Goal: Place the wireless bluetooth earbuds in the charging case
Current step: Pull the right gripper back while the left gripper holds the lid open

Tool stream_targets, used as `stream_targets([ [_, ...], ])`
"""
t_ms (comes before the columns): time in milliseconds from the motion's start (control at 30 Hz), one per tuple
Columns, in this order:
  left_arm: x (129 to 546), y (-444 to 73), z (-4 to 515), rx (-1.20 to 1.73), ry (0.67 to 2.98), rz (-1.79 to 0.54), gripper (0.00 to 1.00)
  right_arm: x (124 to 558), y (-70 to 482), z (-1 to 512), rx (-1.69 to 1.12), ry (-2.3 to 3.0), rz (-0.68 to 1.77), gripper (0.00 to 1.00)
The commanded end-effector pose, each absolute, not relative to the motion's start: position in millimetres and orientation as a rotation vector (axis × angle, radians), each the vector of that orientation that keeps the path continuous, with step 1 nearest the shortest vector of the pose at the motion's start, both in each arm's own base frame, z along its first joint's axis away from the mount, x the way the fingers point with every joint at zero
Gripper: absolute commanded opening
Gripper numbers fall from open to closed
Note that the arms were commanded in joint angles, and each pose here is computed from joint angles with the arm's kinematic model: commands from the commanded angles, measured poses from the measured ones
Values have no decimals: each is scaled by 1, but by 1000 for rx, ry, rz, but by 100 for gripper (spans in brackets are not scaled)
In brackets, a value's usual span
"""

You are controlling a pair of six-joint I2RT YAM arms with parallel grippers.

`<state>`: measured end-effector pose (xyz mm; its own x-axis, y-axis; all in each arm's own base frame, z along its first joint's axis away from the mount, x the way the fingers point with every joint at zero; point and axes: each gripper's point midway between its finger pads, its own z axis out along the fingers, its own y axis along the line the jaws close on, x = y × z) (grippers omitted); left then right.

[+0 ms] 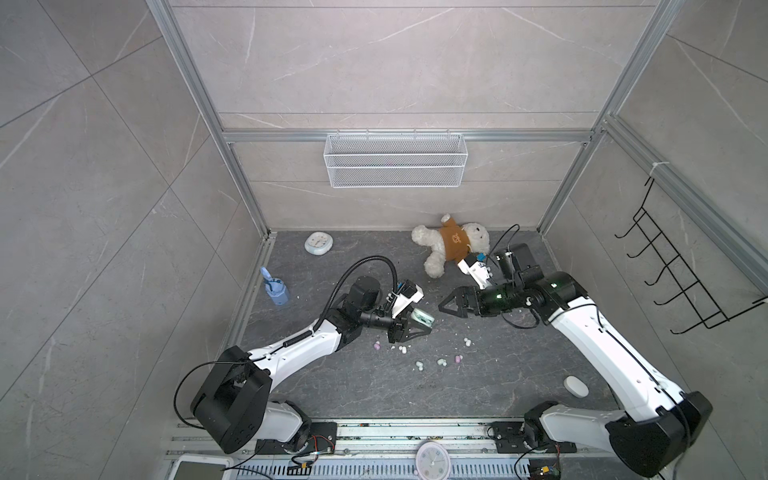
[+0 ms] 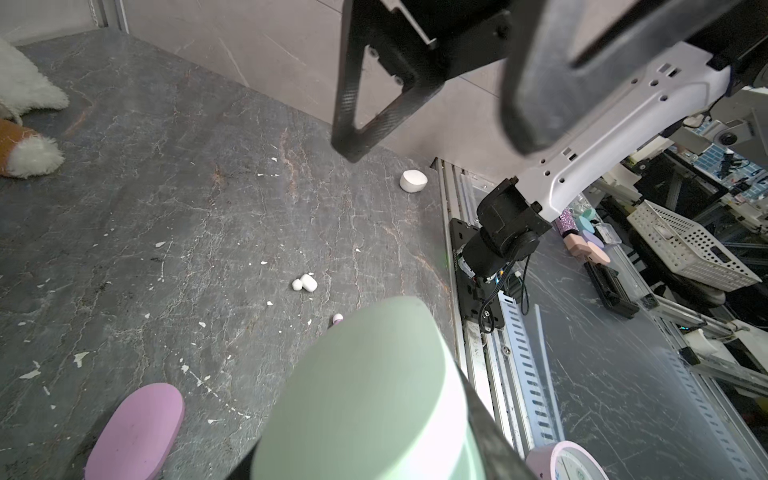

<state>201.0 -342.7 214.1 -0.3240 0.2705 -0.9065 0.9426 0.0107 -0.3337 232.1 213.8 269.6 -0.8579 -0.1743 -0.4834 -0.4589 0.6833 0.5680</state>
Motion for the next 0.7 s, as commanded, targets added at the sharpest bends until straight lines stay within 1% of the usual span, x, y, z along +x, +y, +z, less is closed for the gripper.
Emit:
stream_targets([
  [0,197,-346,248,1260,1507,-1406,18,220,210,277,-698,2412,844,99],
  [333,196,-351,265,1286,1405,-1425,18,220,235,272,-893,2367,624,98],
  [667,184,-343,270,1316,1370,-1400,18,235,242,269,-860,2376,545,98],
])
